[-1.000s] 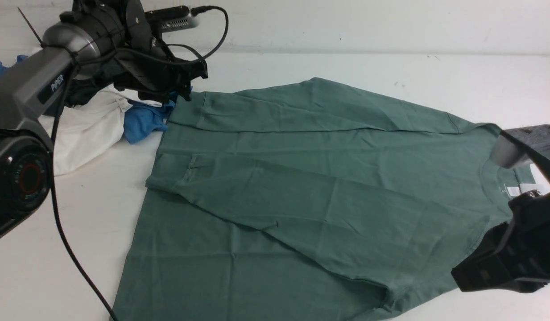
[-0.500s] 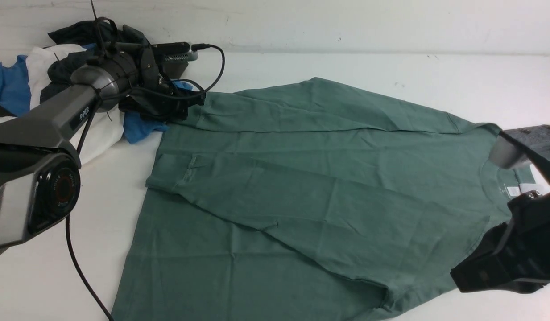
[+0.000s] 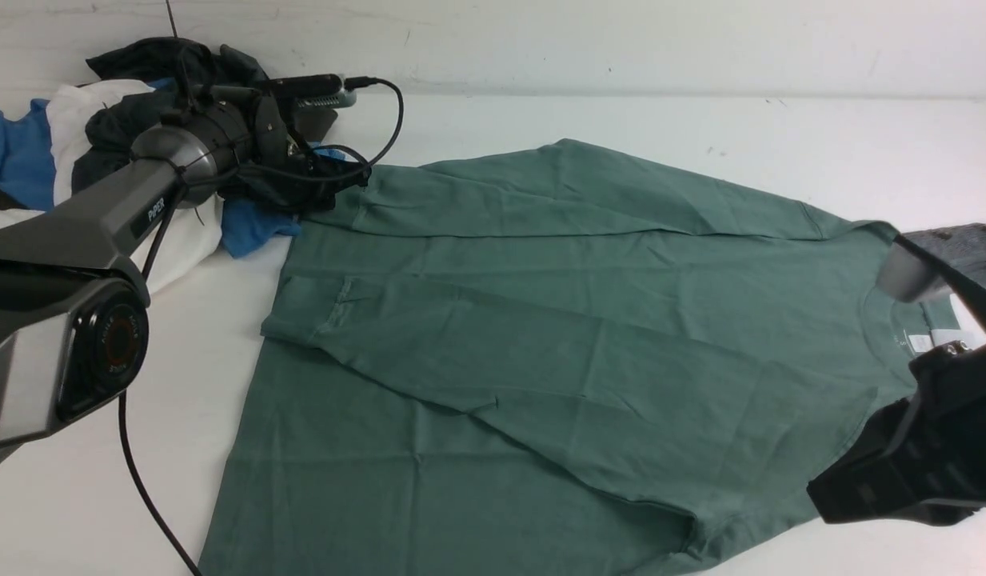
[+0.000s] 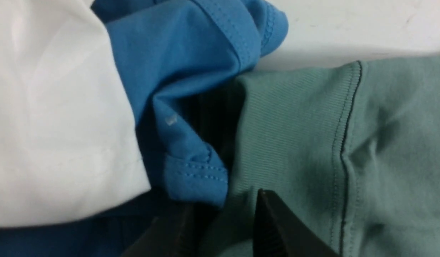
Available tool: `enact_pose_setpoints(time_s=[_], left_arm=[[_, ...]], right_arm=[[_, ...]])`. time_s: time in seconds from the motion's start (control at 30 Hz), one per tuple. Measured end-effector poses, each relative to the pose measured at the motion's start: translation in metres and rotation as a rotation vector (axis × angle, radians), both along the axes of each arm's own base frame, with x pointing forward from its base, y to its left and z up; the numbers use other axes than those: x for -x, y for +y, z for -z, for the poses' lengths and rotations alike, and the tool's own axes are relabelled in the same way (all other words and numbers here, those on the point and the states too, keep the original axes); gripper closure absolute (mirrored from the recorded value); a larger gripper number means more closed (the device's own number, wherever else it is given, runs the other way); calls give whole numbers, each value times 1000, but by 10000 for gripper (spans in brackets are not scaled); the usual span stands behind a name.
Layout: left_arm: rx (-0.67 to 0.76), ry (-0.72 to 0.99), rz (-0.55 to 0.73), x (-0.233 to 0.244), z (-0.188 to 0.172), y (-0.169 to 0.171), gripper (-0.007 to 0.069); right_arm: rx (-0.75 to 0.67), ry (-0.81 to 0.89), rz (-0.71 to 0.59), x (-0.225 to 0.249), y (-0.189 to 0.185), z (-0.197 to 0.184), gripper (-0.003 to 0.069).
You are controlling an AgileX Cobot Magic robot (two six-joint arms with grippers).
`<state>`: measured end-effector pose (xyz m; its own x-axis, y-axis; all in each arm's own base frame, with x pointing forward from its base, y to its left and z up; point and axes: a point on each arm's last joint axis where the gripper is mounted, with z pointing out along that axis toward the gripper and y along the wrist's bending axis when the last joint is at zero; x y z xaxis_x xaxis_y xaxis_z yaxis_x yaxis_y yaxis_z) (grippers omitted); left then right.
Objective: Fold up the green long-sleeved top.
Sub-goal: Use the left arm to clamp the cuff farthest from it, then use the left arm to drag and drop the cuff onto the cuff closest to the left arm
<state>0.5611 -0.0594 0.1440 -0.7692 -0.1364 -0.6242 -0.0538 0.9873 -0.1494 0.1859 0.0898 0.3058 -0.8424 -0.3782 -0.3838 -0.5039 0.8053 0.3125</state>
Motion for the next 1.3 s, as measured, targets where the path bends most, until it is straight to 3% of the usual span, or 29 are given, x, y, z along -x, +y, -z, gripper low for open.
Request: enact_pose_setpoints(time_s=[0.07, 0.13, 0.23, 0.6, 0.8, 1.13, 1.3], left_arm=[[-2, 2, 0, 0, 1, 0, 479], [-1, 18, 0, 1, -1, 0, 568], [-4, 53, 2, 3, -8, 0, 613], [6, 99, 11, 11, -61, -1, 619], [62, 201, 94, 24, -86, -9, 619], [146, 179, 159, 29, -107, -20, 619], [152, 197, 226, 47, -125, -41, 619]], right_arm=[[0, 0, 0, 0, 0, 0, 674], [0, 0, 0, 0, 0, 0, 674], [0, 0, 0, 0, 0, 0, 674], [-2, -8, 4, -1, 0, 0, 674], [-5, -20, 10, -2, 0, -1, 674], [-1, -22, 10, -2, 0, 0, 674], [62, -15, 3, -1, -5, 2, 674]])
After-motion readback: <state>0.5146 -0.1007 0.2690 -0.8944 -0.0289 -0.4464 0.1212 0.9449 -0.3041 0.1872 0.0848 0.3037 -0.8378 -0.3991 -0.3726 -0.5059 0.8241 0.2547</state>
